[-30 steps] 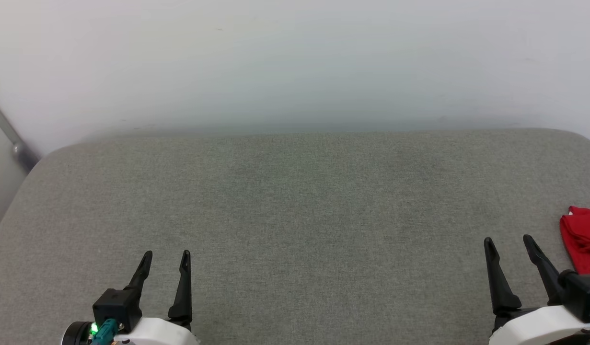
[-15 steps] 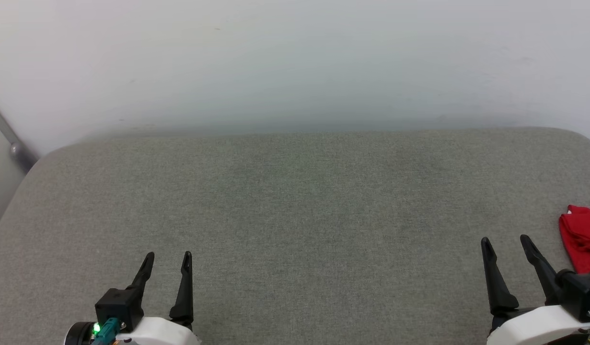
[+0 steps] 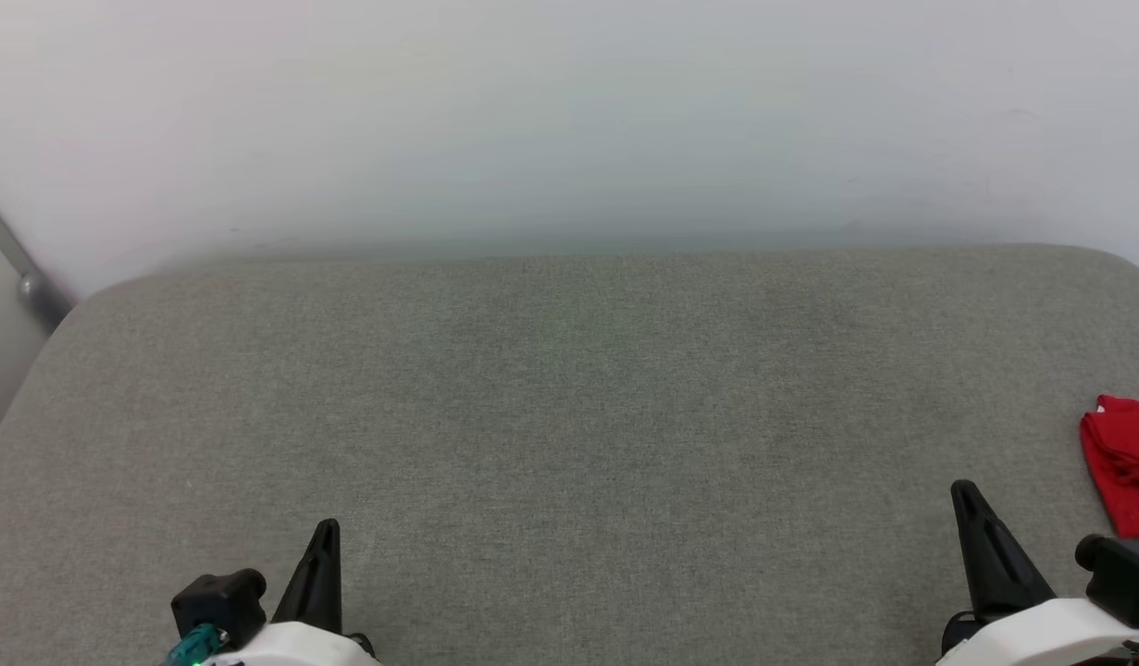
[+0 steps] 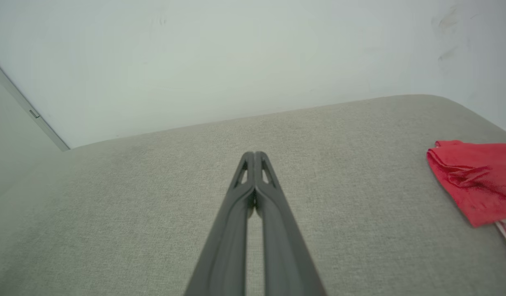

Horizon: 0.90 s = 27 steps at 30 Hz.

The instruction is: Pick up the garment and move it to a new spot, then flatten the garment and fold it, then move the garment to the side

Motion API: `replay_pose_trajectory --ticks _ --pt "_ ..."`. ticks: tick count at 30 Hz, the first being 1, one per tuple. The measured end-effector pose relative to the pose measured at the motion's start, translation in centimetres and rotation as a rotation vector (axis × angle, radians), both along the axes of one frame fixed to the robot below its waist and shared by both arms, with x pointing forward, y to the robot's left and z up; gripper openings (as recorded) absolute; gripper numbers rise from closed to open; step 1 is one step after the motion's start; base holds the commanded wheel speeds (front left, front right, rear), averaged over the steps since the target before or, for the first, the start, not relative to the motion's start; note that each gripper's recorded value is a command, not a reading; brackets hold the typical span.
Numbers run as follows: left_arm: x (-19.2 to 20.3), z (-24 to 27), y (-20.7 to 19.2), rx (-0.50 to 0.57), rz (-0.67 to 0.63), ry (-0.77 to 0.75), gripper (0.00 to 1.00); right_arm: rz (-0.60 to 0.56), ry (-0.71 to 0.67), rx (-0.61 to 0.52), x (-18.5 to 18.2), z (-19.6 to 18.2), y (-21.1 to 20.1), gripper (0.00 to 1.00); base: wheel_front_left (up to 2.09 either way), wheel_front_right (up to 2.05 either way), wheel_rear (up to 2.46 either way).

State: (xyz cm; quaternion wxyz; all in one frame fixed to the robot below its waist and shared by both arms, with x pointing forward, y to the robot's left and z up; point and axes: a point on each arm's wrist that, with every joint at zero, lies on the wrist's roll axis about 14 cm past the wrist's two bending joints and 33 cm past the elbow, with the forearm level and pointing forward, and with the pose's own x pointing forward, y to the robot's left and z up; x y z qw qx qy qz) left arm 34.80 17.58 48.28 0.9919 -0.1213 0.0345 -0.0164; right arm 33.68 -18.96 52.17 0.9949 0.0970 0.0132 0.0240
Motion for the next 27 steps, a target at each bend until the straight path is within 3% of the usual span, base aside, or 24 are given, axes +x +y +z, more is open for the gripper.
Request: replay_pose_trajectory --ticks 15,27 --pt "1.0 -0.4 0.9 -0.29 0.059 0.065 0.0 -0.011 0.019 0.308 1.0 -0.6 -0.2 0.0 0.0 0.0 0.0" --pt "1.5 -0.4 1.2 -0.467 0.08 0.084 0.0 -0.019 0.024 0.492 1.7 -0.8 -0.4 0.0 0.0 0.0 0.0"
